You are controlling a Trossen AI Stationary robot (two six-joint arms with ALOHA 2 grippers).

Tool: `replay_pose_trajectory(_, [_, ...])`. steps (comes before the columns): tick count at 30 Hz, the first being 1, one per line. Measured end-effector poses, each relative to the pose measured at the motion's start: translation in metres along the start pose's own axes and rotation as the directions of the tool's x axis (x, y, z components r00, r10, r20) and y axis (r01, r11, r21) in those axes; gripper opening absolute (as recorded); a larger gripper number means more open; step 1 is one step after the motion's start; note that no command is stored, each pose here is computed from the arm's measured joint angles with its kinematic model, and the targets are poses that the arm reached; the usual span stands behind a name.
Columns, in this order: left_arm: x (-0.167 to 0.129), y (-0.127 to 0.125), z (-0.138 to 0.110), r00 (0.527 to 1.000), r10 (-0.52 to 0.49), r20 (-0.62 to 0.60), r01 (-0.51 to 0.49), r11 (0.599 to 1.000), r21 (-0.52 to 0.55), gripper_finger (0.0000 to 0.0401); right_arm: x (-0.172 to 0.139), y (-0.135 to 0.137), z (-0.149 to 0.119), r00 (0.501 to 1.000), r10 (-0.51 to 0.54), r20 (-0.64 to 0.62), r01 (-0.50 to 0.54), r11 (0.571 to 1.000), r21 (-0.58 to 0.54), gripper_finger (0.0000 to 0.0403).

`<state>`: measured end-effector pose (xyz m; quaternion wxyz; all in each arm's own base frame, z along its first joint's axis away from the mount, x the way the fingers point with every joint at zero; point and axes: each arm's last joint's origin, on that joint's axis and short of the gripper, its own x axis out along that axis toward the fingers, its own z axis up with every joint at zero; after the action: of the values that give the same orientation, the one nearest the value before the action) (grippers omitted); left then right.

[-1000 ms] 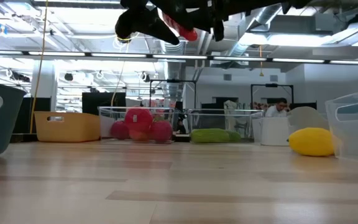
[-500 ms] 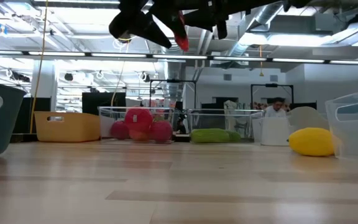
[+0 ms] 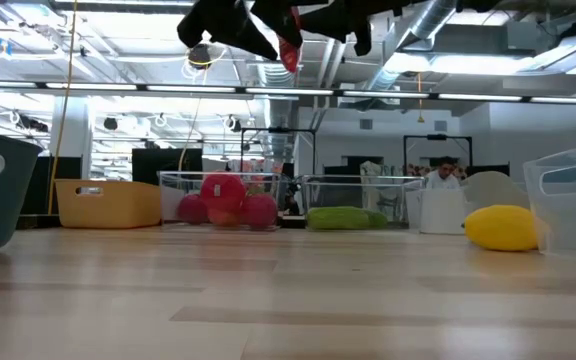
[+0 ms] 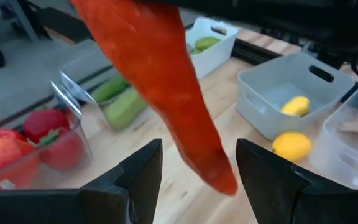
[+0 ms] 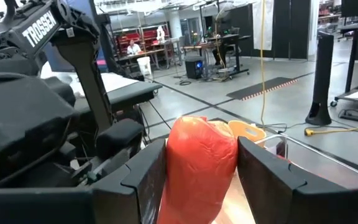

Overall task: Sort produce into baskets
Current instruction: Put the orange carrot into the red bin

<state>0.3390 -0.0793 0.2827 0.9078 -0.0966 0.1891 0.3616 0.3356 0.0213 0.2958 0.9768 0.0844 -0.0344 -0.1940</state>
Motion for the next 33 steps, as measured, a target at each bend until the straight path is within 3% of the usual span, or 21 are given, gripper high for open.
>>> replay_pose_trajectory(10, [0.0010,0.0013,0.0023,0.998,0.043,0.040,-0.044,0.999,0.027,0.0192,0.0000,0.0000,0.0000,1.000,-0.001,0.000,0.001,1.000,0.026,0.0211])
replay_pose_trajectory(24, [0.0005,-0.0024,0.0063,0.998,0.007,0.061,-0.016,0.989,0.145,0.0191,-0.0009,0.0032,-0.0005,0.998,0.055,-0.009,-0.055,0.998,0.031,0.0210])
replay_pose_trajectory(33, [0.0011,-0.0020,0.0065,0.998,0.011,0.062,-0.020,0.990,0.140,0.0122,-0.0010,0.0032,-0.0005,0.998,0.055,-0.009,-0.055,0.998,0.030,0.0210])
